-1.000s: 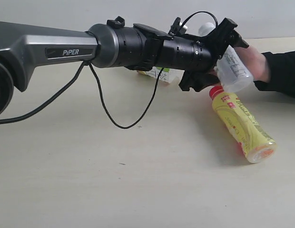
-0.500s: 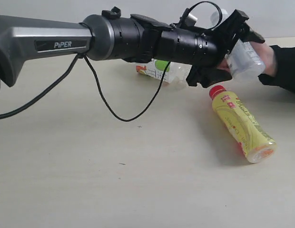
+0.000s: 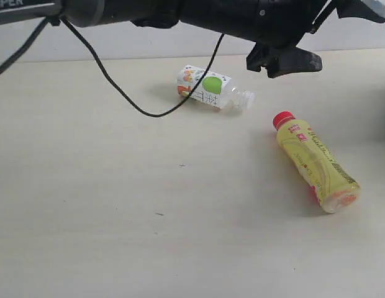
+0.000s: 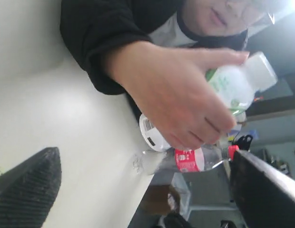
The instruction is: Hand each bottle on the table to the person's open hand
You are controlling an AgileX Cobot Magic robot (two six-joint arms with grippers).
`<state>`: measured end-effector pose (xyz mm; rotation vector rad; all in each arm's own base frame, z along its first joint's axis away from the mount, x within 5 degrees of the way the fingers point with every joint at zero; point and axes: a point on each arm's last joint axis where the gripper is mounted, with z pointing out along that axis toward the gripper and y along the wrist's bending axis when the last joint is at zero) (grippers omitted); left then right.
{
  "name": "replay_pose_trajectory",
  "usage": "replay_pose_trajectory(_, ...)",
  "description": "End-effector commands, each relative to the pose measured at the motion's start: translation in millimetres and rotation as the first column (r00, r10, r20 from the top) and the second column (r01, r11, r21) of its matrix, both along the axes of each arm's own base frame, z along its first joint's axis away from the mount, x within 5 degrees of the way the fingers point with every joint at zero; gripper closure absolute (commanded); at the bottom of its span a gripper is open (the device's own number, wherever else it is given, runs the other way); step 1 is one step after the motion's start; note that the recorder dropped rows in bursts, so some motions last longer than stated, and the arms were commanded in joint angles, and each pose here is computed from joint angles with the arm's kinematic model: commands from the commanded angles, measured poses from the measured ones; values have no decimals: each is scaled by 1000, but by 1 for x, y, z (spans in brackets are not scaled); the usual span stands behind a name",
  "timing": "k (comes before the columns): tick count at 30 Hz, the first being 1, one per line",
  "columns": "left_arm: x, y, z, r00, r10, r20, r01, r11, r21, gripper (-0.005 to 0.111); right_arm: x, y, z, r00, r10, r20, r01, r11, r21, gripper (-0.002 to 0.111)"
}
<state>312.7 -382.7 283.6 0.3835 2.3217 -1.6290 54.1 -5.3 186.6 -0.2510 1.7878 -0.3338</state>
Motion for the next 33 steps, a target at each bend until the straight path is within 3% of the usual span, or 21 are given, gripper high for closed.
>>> replay_pose_trajectory(1,-14,13,28,984,-104,143,94,993,70,28,0,-1,-1,1000,-5,3,5,1000,-16,108)
replay_pose_trajectory(8,-37,34,54,926,-281,253,228,949,219,73,0,-1,-1,1000,-5,3,5,1000,-16,108)
replay_pose_trajectory(12,-49,46,62,886,-380,265,295,904,308,106,0,-1,-1,1000,-5,3,5,1000,-16,108)
replay_pose_trajectory(18,-58,58,65,847,-459,267,330,849,413,107,0,-1,-1,1000,-5,3,5,1000,-16,108)
replay_pose_trajectory(24,-65,72,59,840,-468,273,302,823,482,107,0,-1,-1,1000,-5,3,5,1000,-16,108)
replay_pose_trajectory(29,-76,94,54,823,-412,391,181,843,507,107,0,-1,-1,1000,-5,3,5,1000,-16,108)
replay_pose_trajectory(33,-96,120,48,772,-338,538,75,889,451,107,0,-1,-1,1000,-5,3,5,1000,-16,108)
